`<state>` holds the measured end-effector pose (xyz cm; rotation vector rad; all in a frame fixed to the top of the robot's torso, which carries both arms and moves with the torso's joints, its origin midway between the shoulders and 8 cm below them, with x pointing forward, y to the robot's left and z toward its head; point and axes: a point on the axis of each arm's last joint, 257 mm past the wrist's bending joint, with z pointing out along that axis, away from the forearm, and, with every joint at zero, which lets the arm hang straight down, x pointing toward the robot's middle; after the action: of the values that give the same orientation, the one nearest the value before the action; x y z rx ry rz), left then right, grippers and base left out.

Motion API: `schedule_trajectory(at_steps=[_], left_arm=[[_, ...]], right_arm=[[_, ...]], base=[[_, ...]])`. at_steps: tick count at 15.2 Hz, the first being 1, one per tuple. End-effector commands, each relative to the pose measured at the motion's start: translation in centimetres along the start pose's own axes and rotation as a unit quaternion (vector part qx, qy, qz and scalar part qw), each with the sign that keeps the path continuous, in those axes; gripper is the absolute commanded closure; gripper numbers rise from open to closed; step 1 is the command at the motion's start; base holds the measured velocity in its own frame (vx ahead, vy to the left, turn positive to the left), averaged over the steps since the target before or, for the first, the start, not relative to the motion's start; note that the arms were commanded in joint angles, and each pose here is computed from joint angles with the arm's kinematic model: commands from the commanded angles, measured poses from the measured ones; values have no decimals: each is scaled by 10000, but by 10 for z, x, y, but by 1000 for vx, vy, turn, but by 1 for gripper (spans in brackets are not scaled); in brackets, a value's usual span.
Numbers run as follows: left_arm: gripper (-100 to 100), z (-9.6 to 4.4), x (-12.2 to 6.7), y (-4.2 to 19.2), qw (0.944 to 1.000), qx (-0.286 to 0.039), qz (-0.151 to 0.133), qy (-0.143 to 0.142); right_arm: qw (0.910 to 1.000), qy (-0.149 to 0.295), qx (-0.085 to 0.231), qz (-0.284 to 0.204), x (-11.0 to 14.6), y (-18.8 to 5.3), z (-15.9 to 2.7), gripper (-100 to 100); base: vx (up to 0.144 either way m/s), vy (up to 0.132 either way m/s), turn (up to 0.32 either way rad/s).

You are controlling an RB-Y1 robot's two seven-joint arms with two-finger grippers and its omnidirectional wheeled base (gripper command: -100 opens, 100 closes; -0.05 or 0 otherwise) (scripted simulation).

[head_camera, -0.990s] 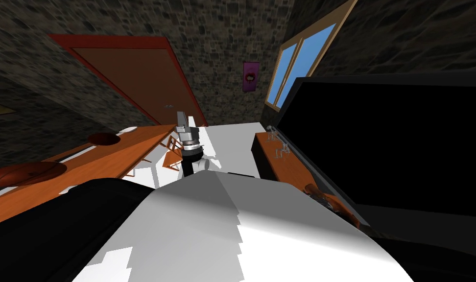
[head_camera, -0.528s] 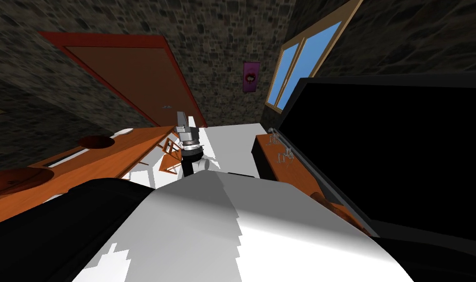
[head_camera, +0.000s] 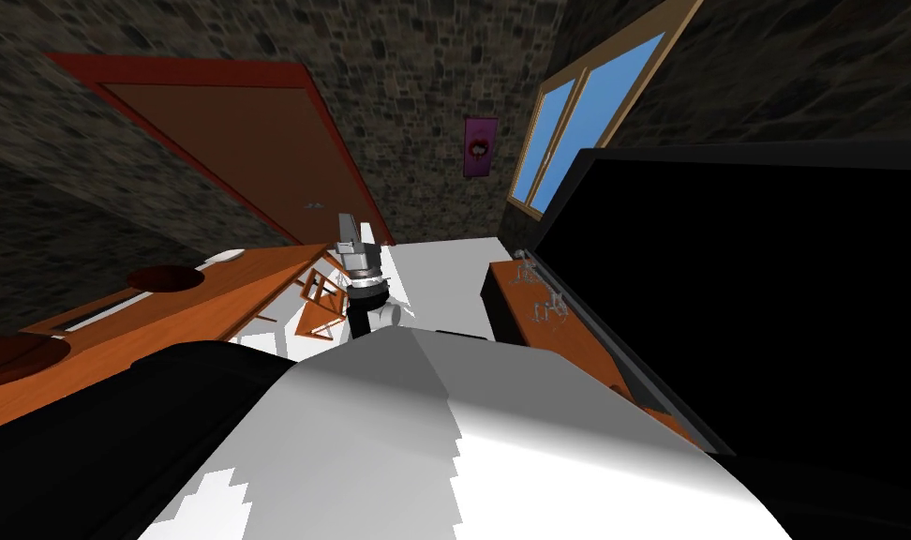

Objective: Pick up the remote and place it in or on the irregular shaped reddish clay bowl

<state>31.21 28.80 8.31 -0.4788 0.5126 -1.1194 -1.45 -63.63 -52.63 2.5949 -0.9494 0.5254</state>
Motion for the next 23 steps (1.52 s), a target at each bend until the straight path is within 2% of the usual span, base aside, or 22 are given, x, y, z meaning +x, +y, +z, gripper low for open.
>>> schedule_trajectory(at_steps=[1, 4, 5, 6, 7, 8, 9, 10, 11, 12, 13, 14, 15, 16, 17, 19, 21, 22, 23], left_arm=[[0, 0, 0, 0, 10000, 0, 0, 0], [0, 0, 0, 0, 10000, 0, 0, 0], [0, 0, 0, 0, 10000, 0, 0, 0], [0, 0, 0, 0, 10000, 0, 0, 0], [0, 0, 0, 0, 10000, 0, 0, 0], [0, 0, 0, 0, 10000, 0, 0, 0], [0, 0, 0, 0, 10000, 0, 0, 0], [0, 0, 0, 0, 10000, 0, 1, 0], [0, 0, 0, 0, 10000, 0, 0, 0], [0, 0, 0, 0, 10000, 0, 1, 0], [0, 0, 0, 0, 10000, 0, 1, 0], [0, 0, 0, 0, 10000, 0, 1, 0], [0, 0, 0, 0, 10000, 0, 0, 0], [0, 0, 0, 0, 10000, 0, 1, 0], [0, 0, 0, 0, 10000, 0, 0, 0], [0, 0, 0, 0, 10000, 0, 0, 0], [0, 0, 0, 0, 10000, 0, 0, 0], [0, 0, 0, 0, 10000, 0, 0, 0], [0, 0, 0, 0, 10000, 0, 0, 0]], right_arm=[[9981, -329, 7, 512, -26, 11, -2, -100], [9977, -406, -36, 547, -34, 15, -2, -100], [9939, -627, -39, 910, -52, 22, -5, -100], [9935, -663, -60, 927, -56, 24, -5, -100], [9878, -882, -74, 1280, -74, 30, -9, -100], [9876, -895, -82, 1287, -76, 30, -9, -100], [9810, -1080, -85, 1607, -91, 34, -13, -100], [9805, -1104, -101, 1620, -94, 35, -14, -100], [9735, -1261, -97, 1906, -107, 36, -17, -100], [9728, -1289, -116, 1922, -111, 38, -18, -100], [9648, -1451, -129, 2190, -125, 39, -22, -100], [9648, -1451, -129, 2190, -125, 39, -22, -100], [9571, -1588, -140, 2420, -138, 40, -26, -100], [9571, -1588, -140, 2420, -138, 40, -26, -100], [9502, -1699, -150, 2607, -149, 41, -30, -100], [9502, -1699, -150, 2607, -149, 41, -30, -100], [9407, -1838, -167, 2845, -162, 41, -35, -100], [9450, -1768, -161, 2747, -155, 42, -32, -100], [9456, -1774, -140, 2723, -164, 27, -25, -100]], base=[[149, -3, -20], [114, -22, -8], [81, -38, -10], [105, -43, -13], [155, -49, -22], [165, -40, -18], [159, -40, -17], [150, -38, -10], [158, -52, -17], [139, -60, -17], [128, -52, -17], [111, -50, -20], [116, -63, -18], [106, -54, -11], [90, -50, -9], [57, -39, -10], [48, -29, -15], [38, -19, -8], [7, -46, -69]])
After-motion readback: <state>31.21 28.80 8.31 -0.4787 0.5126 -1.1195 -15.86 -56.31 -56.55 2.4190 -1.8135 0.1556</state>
